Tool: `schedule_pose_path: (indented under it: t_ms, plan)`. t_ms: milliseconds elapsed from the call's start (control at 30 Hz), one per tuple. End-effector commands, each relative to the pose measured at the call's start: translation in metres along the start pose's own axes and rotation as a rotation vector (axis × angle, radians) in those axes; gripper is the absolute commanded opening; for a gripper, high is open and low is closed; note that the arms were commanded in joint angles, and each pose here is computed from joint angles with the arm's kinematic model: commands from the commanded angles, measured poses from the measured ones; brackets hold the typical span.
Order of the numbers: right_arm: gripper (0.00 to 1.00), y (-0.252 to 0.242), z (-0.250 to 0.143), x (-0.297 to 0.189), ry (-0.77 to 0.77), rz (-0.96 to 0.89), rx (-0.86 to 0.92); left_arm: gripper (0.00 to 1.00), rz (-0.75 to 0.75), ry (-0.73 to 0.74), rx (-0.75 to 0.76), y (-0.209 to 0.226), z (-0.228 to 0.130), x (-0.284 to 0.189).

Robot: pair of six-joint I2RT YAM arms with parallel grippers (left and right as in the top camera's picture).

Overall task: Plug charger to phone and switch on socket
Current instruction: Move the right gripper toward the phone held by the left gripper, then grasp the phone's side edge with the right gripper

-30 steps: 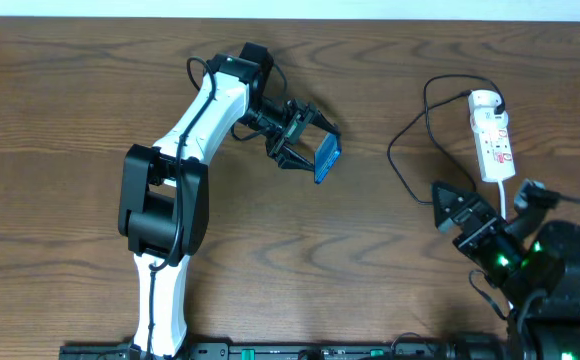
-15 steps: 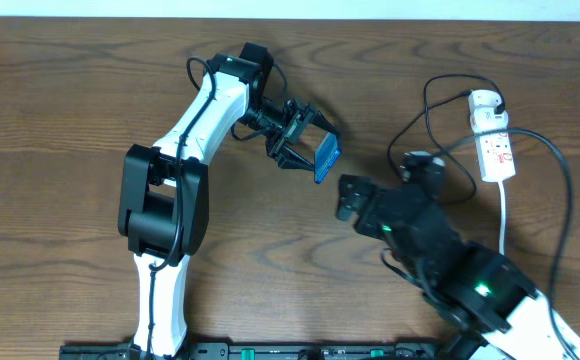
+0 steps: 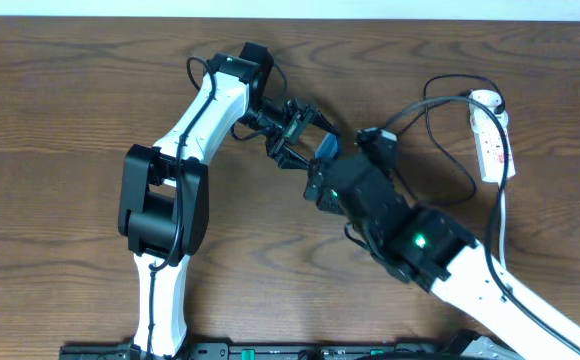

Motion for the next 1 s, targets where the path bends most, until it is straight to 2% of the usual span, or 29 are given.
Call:
schedule_pose_path:
  t_ms: [0, 200, 400, 700, 967]
  plan:
    - [0.82, 0.009, 0.023, 0.0, 0.04, -0.075, 0.014, 0.75, -0.027, 0.004, 0.035, -0.008, -0.011, -0.008]
    - [0.75, 0.013, 0.024, 0.027, 0.131, -0.209, 0.087, 0.75, -0.028, 0.005, 0.035, -0.008, -0.011, -0.008]
    - [0.6, 0.009, 0.02, 0.036, 0.127, -0.256, 0.138, 0.75, -0.028, 0.005, 0.035, -0.008, -0.011, -0.008]
    - [0.5, 0.001, 0.017, 0.044, 0.103, -0.314, 0.181, 0.75, -0.028, 0.005, 0.035, -0.008, -0.011, -0.008]
    - [0.47, 0.0, 0.008, 0.063, 0.124, -0.343, 0.169, 0.75, -0.028, 0.005, 0.035, -0.008, -0.011, -0.008]
Point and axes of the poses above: each gripper's point midway between its finger pads, its own x axis out along the fingers, its own y axis along the line the jaws close on, z = x × y, the point moved 4 cm from there along -x, back along the fingers, and after that the axes turned 7 degrees about -x, right-handed, at the moved point
